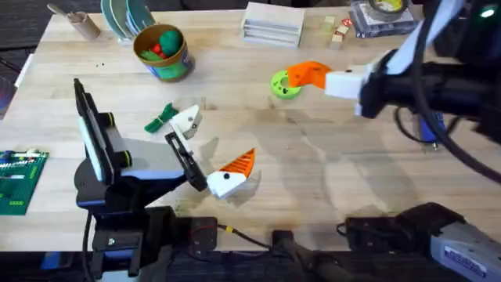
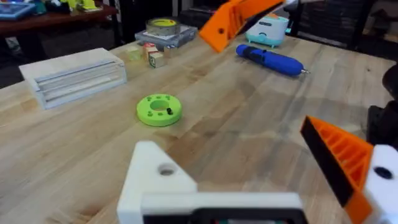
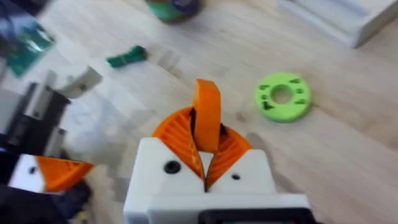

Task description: Pick up the gripper from the table and insert it into the empty holder that is missing its gripper. Then pick up a screw, insert it into the mounting hole, and use the screwdriver to tighten it. Finally, clean up the table by picking up the vegetable and placing it into the bucket.

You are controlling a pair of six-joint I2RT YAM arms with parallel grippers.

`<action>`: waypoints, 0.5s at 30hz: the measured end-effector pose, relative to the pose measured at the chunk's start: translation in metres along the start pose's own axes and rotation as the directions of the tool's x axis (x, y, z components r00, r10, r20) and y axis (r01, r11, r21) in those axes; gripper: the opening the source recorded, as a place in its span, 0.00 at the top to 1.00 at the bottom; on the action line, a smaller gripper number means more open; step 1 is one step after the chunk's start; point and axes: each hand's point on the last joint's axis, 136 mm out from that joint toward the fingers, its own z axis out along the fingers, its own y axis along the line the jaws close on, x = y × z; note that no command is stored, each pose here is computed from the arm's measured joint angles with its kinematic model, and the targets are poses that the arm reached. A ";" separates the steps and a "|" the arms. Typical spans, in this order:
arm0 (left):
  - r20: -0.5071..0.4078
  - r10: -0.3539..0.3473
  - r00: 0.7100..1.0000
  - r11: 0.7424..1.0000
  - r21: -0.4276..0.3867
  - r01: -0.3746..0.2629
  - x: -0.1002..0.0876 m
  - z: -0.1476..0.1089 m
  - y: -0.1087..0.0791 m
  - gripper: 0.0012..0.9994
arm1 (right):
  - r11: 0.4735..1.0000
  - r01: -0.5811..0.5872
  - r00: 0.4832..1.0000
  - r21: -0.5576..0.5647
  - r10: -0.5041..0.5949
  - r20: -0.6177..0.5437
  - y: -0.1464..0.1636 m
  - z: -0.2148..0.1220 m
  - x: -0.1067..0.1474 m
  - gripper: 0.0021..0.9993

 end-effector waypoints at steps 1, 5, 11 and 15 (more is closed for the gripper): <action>0.000 0.000 1.000 1.000 0.000 0.000 0.000 0.000 0.000 0.01 | 0.999 -0.041 0.999 -0.034 0.041 0.011 0.002 0.006 0.001 0.99; 0.000 0.000 1.000 1.000 0.000 0.000 0.000 0.000 0.000 0.01 | 0.973 -0.187 0.982 -0.133 0.185 -0.029 0.009 0.025 0.010 0.99; 0.000 0.000 1.000 1.000 0.000 0.000 0.000 0.000 0.000 0.01 | 0.900 -0.314 0.948 -0.302 0.279 -0.155 0.030 0.047 0.023 0.99; 0.000 0.000 1.000 1.000 0.000 0.000 0.000 0.000 0.000 0.01 | 0.843 -0.373 0.926 -0.388 0.309 -0.219 0.039 0.056 0.027 0.99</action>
